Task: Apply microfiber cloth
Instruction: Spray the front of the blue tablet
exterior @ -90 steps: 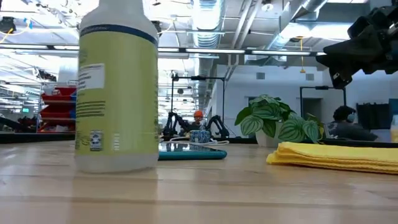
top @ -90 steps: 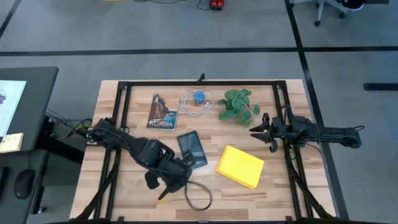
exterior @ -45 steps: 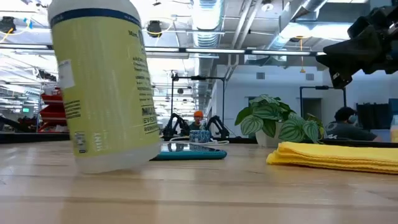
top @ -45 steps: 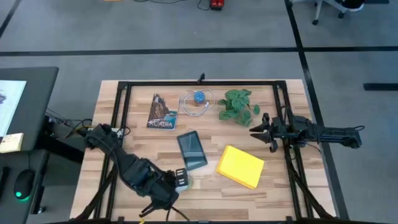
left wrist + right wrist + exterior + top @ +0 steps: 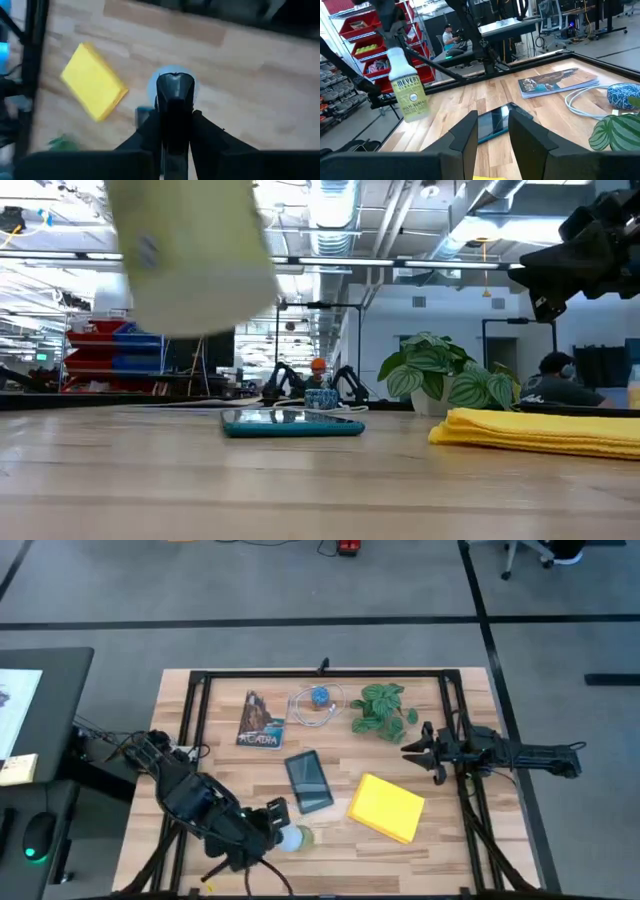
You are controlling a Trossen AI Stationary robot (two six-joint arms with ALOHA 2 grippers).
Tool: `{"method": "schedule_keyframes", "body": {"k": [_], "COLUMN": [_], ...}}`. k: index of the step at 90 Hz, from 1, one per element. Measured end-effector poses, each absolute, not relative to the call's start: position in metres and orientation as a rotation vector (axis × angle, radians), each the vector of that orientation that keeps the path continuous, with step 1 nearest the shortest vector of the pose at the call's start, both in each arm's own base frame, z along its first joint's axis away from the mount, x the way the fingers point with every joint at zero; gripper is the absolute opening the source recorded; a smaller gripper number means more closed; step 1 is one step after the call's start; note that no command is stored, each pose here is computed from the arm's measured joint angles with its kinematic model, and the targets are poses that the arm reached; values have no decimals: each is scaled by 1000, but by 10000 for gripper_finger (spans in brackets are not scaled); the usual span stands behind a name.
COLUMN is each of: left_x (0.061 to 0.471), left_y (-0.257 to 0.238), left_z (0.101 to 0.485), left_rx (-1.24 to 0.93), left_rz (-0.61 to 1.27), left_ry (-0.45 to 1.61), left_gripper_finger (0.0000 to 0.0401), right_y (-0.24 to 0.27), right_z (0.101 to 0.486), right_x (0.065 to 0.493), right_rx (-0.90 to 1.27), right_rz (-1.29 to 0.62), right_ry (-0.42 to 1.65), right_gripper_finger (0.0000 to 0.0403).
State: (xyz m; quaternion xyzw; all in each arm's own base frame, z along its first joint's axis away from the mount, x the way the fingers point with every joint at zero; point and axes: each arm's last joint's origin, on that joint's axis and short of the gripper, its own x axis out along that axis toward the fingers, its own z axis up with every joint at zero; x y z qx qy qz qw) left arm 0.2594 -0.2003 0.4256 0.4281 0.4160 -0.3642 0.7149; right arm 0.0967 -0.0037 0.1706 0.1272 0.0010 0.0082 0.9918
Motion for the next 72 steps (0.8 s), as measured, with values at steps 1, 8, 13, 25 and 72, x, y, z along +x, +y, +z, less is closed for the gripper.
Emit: {"method": "schedule_keyframes", "body": {"k": [1,8,13,25,72], "left_x": [259,259,258,257,264], "left_y": [-201,-203,-205,-208,-208], "left_z": [425,424,423,417,379], "left_rx": [935,870,873,909,1051], "left_rz": [-811,-835,-845,-851,-749], "left_ry": [925,945,943,956,1111], "left_gripper_finger": [48,48,48,48,59], "right_y": [-4,-4,-4,-4,-4], "right_z": [171,171,170,171,171], "right_x": [97,97,97,97,97], "right_rx": [255,255,255,255,255], "right_rz": [16,16,16,16,17], "right_ry": [2,2,2,2,3], "right_gripper_finger": [98,98,98,98,98]}}
